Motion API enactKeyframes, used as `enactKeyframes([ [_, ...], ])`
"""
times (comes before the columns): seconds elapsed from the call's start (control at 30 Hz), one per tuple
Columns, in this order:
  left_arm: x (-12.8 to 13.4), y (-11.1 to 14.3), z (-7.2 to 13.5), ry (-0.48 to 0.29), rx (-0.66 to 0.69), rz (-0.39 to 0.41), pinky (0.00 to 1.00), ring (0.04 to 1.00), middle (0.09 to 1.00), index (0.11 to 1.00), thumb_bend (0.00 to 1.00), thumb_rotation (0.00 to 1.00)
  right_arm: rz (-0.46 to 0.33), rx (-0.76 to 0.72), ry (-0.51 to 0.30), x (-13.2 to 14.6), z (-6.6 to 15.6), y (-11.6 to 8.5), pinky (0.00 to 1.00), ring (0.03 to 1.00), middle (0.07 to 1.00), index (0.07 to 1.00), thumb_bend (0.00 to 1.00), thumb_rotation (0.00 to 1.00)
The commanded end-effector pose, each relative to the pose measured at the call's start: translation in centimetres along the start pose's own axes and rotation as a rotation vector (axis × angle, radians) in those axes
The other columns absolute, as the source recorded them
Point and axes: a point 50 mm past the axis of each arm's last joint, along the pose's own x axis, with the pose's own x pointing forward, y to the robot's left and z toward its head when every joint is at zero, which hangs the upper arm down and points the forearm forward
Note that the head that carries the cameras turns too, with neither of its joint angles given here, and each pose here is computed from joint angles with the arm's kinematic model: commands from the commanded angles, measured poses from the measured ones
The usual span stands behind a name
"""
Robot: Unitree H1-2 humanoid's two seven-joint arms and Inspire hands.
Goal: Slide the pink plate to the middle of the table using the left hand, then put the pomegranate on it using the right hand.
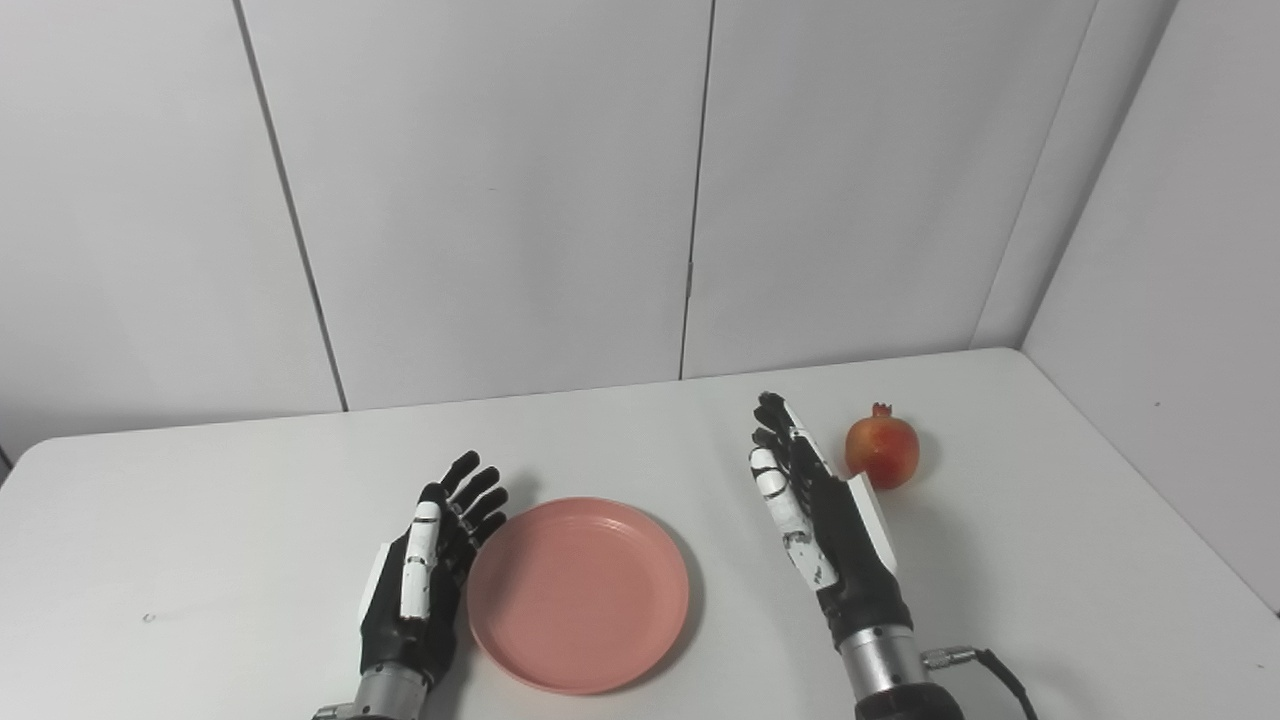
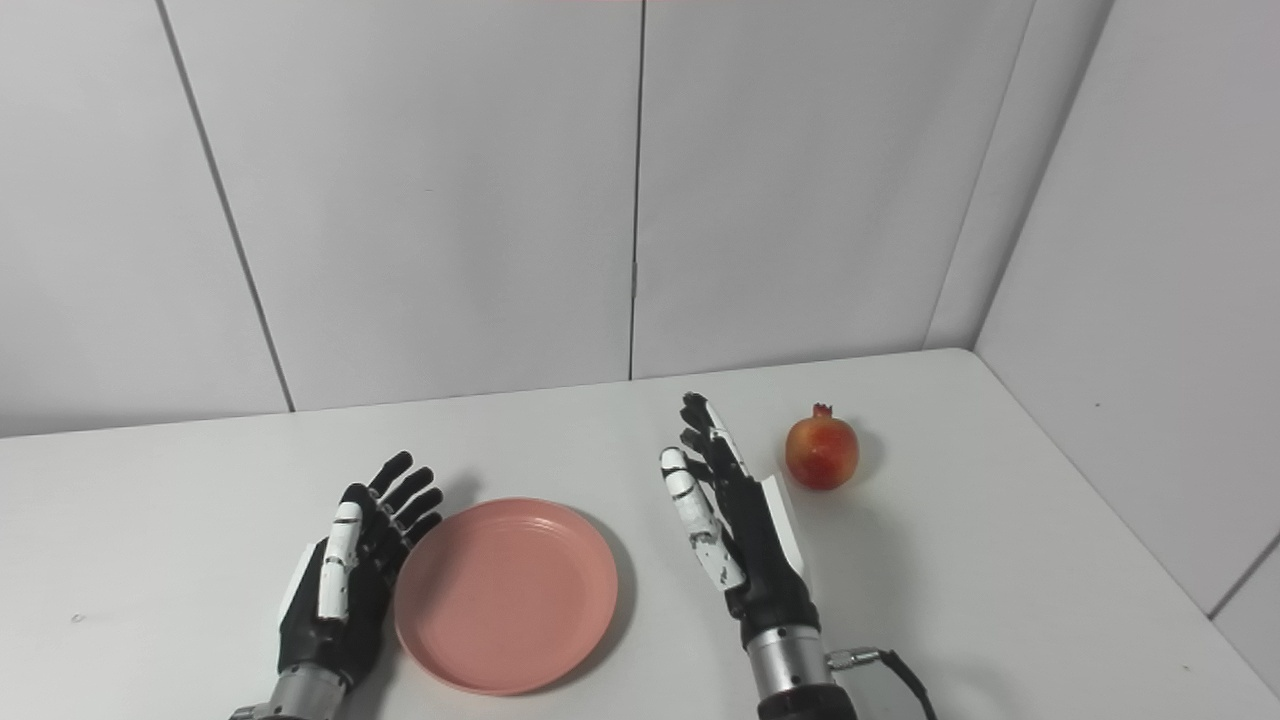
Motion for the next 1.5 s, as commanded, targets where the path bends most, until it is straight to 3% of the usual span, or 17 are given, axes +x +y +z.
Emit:
enactKeyframes([
  [0.0, -0.8, 1.7, -1.2, 0.043, -0.008, 0.021, 0.87, 0.865, 0.871, 0.859, 0.40, 1.00, -0.066, -0.070, -0.099, 0.9, 2.0, -1.1, 0.82, 0.869, 0.904, 0.899, 0.48, 0.90],
  [0.2, -0.8, 2.5, -1.5, 0.050, -0.024, 0.022, 0.87, 0.863, 0.868, 0.859, 0.39, 1.00, -0.160, -0.238, -0.142, 1.7, 2.6, -2.3, 0.77, 0.814, 0.855, 0.870, 0.55, 0.88],
  [0.47, -0.7, 3.1, -1.8, 0.061, -0.040, 0.025, 0.87, 0.866, 0.871, 0.856, 0.38, 1.00, -0.255, -0.357, -0.162, 2.5, 3.1, -4.2, 0.73, 0.790, 0.853, 0.877, 0.64, 0.71],
  [0.63, -0.8, 3.3, -1.8, 0.066, -0.035, 0.024, 0.88, 0.864, 0.870, 0.854, 0.38, 1.00, -0.328, -0.413, -0.134, 3.0, 3.1, -5.7, 0.76, 0.818, 0.860, 0.894, 0.74, 0.58],
  [0.97, -0.8, 3.7, -2.0, 0.074, -0.050, 0.021, 0.88, 0.867, 0.875, 0.857, 0.38, 1.00, -0.409, -0.514, -0.061, 3.5, 3.4, -8.2, 0.77, 0.872, 0.918, 0.936, 0.90, 0.43],
  [1.37, -0.9, 4.0, -2.0, 0.076, -0.045, 0.022, 0.87, 0.863, 0.872, 0.857, 0.38, 1.00, -0.465, -0.605, 0.022, 3.8, 1.6, -9.9, 0.76, 0.871, 0.912, 0.918, 0.98, 0.45],
  [1.47, -0.9, 4.0, -2.1, 0.076, -0.042, 0.021, 0.87, 0.861, 0.870, 0.855, 0.38, 1.00, -0.466, -0.626, 0.055, 4.0, 1.0, -10.1, 0.71, 0.844, 0.901, 0.911, 1.00, 0.47],
])
